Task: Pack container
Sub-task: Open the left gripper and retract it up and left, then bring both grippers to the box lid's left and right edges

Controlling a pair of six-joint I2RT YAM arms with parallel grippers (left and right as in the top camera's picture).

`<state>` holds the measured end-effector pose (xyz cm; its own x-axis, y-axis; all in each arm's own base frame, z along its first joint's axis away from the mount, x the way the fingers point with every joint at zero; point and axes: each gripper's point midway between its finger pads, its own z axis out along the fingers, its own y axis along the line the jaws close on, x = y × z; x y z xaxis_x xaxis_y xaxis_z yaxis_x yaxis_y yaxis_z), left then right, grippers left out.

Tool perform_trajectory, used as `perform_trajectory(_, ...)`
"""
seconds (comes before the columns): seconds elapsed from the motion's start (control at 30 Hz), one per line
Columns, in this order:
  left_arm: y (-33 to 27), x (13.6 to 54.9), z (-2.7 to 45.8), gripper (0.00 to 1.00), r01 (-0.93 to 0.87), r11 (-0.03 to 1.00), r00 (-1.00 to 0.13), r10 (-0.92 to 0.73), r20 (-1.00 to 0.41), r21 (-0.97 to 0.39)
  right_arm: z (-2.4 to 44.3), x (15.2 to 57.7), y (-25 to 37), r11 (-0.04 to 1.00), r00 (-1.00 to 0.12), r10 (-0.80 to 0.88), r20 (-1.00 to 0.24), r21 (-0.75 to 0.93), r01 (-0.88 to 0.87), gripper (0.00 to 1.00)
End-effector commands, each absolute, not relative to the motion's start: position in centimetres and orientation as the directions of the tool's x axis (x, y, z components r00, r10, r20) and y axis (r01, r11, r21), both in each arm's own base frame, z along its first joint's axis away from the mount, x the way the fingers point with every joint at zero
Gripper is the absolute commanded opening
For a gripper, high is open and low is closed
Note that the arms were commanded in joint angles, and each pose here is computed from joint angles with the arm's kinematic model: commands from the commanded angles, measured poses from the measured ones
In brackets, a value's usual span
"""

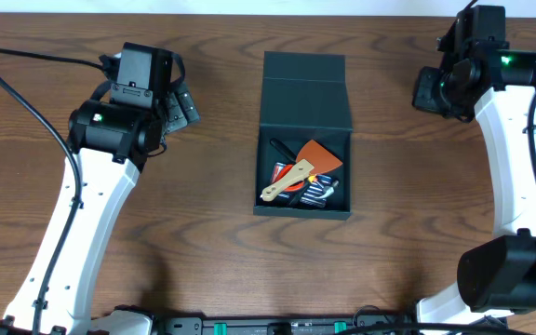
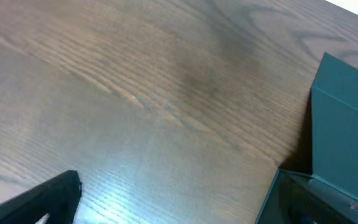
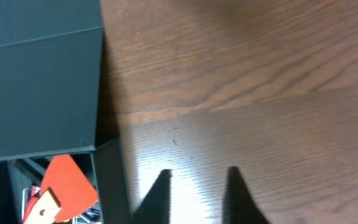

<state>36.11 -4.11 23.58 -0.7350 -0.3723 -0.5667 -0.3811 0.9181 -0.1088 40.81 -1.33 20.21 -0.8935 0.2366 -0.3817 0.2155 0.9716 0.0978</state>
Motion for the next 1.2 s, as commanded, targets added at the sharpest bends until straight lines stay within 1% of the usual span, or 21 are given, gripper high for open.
perform_trajectory(0.0,-3.8,36.1,24.1,0.88,-0.392,0.913,-0.723,-0.382,-0.575,-0.113,21.0,41.1,-0.7,0.977,-0.892,0.212,-0.400,0.124,0.176,0.02)
perform_trajectory(0.03,-3.8,36.2,24.1,0.84,-0.385,0.916,-0.725,-0.374,-0.578,-0.109,21.0,41.2,-0.6,0.977,-0.892,0.207,-0.401,0.123,0.172,0.02)
perform_trajectory(0.1,-3.9,36.6,24.0,0.74,-0.339,0.938,-0.744,-0.318,-0.588,-0.077,21.0,41.1,-0.5,0.978,-0.894,0.203,-0.399,0.121,0.168,0.02)
perform_trajectory(0.13,-4.1,36.8,23.8,0.63,-0.304,0.951,-0.760,-0.280,-0.587,-0.059,20.8,41.1,-0.5,0.979,-0.896,0.202,-0.397,0.121,0.167,0.01)
perform_trajectory(0.23,-5.6,37.4,22.6,0.39,-0.170,0.984,-0.816,-0.170,-0.553,-0.051,20.0,40.9,-0.2,0.981,-0.904,0.189,-0.384,0.117,0.156,0.01)
perform_trajectory(0.3,-7.5,38.0,21.6,0.25,-0.045,0.994,-0.848,-0.089,-0.522,-0.097,19.3,40.7,0.3,0.986,-0.914,0.158,-0.374,0.114,0.124,0.01)
perform_trajectory(0.33,-8.7,38.2,21.0,0.14,0.032,0.991,-0.861,-0.040,-0.507,-0.131,18.8,40.6,0.6,0.988,-0.921,0.138,-0.365,0.119,0.101,0.01)
perform_trajectory(0.37,-9.8,38.5,20.3,0.07,0.102,0.981,-0.869,0.007,-0.494,-0.166,18.3,40.4,1.1,0.989,-0.928,0.115,-0.356,0.132,0.072,0.01)
perform_trajectory(0.47,-12.2,39.2,18.7,0.06,0.247,0.930,-0.878,0.095,-0.470,-0.273,16.7,39.9,2.6,0.981,-0.941,0.074,-0.332,0.193,0.009,0.01)
perform_trajectory(0.53,-14.0,39.3,17.9,0.06,0.351,0.860,-0.869,0.152,-0.470,-0.371,15.5,39.6,3.3,0.973,-0.947,0.069,-0.315,0.231,-0.006,0.01)
perform_trajectory(0.6,-14.9,39.7,17.2,0.06,0.398,0.796,-0.868,0.167,-0.468,-0.455,14.4,39.3,4.0,0.963,-0.951,0.058,-0.303,0.267,-0.026,0.01)
perform_trajectory(0.73,-14.5,40.6,15.5,0.06,0.372,0.741,-0.894,0.122,-0.432,-0.559,12.7,38.9,5.3,0.941,-0.952,0.029,-0.303,0.329,-0.076,0.01)
perform_trajectory(0.83,-14.2,41.5,15.1,0.06,0.380,0.677,-0.894,0.094,-0.439,-0.630,11.6,39.2,5.6,0.930,-0.946,0.033,-0.321,0.357,-0.088,0.01)
perform_trajectory(0.93,-13.9,42.2,15.3,0.06,0.383,0.594,-0.895,0.048,-0.444,-0.707,11.2,39.5,6.0,0.902,-0.939,0.049,-0.340,0.418,-0.104,0.01)
perform_trajectory(1.0,-13.6,42.9,15.1,0.06,0.387,0.556,-0.893,0.025,-0.450,-0.736,10.9,39.9,5.9,0.889,-0.938,0.074,-0.339,0.449,-0.092,0.01)
perform_trajectory(1.17,-13.0,44.0,13.1,0.06,0.321,0.529,-0.919,-0.026,-0.393,-0.786,9.4,40.7,4.9,0.841,-0.943,0.138,-0.303,0.539,-0.050,0.01)
